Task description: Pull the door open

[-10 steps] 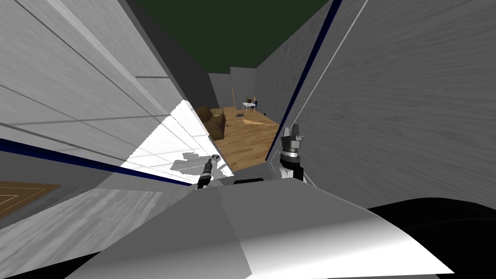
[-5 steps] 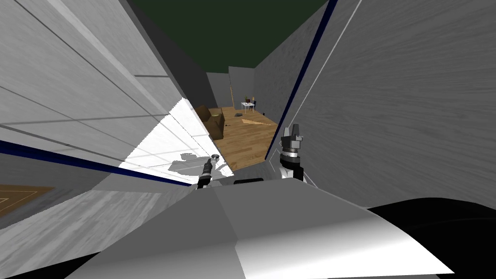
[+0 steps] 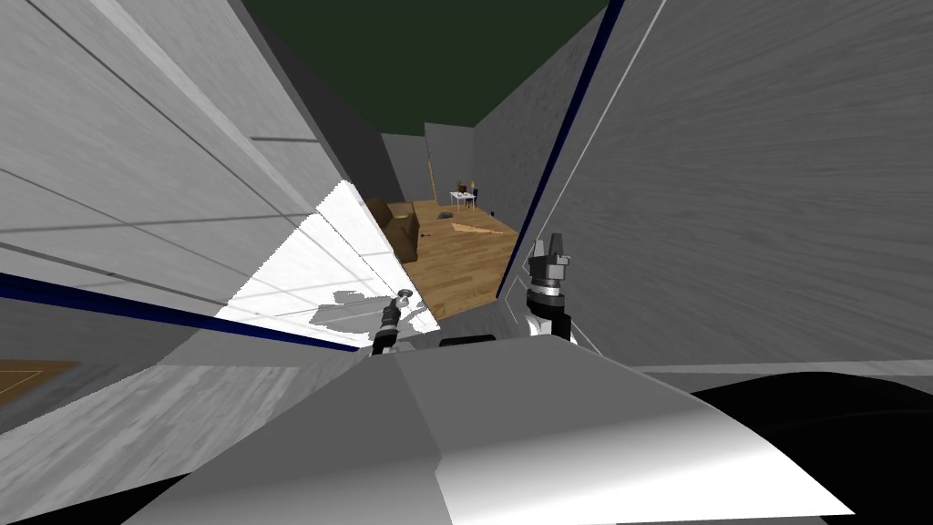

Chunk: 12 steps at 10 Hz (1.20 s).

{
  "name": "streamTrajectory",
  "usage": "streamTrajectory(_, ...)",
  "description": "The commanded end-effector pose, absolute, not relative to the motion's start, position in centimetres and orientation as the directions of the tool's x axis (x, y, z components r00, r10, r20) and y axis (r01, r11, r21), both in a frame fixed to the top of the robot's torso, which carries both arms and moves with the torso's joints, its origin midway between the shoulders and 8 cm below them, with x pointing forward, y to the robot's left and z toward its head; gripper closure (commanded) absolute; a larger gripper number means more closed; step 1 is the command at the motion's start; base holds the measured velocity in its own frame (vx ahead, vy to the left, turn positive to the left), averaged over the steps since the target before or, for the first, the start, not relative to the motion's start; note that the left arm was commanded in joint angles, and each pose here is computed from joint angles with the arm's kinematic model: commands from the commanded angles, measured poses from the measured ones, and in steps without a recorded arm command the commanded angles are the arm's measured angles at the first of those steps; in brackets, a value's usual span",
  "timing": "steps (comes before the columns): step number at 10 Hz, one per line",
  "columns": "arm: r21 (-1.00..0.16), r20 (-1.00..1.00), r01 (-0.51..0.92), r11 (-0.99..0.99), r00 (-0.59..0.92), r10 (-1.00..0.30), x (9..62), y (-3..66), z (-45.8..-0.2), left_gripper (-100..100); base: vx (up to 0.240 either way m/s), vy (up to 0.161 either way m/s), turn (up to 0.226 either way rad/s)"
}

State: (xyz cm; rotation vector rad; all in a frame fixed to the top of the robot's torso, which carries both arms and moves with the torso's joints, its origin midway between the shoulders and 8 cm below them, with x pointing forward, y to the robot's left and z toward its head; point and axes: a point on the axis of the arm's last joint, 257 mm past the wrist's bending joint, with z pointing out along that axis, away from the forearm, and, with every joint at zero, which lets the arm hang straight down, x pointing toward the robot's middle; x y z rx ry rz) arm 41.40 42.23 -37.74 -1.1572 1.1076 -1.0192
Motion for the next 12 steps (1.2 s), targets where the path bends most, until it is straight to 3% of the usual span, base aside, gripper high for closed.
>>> streamTrajectory(1,-0.995,-0.075,0.056,0.084,0.149,-0.986,41.97,40.70,-37.66,100,-0.045,0.016,-0.044)
streamTrajectory(12,-0.988,0.141,0.090,-0.128,0.163,-0.977,42.37,40.85,-37.67,100,-0.036,0.014,-0.041)
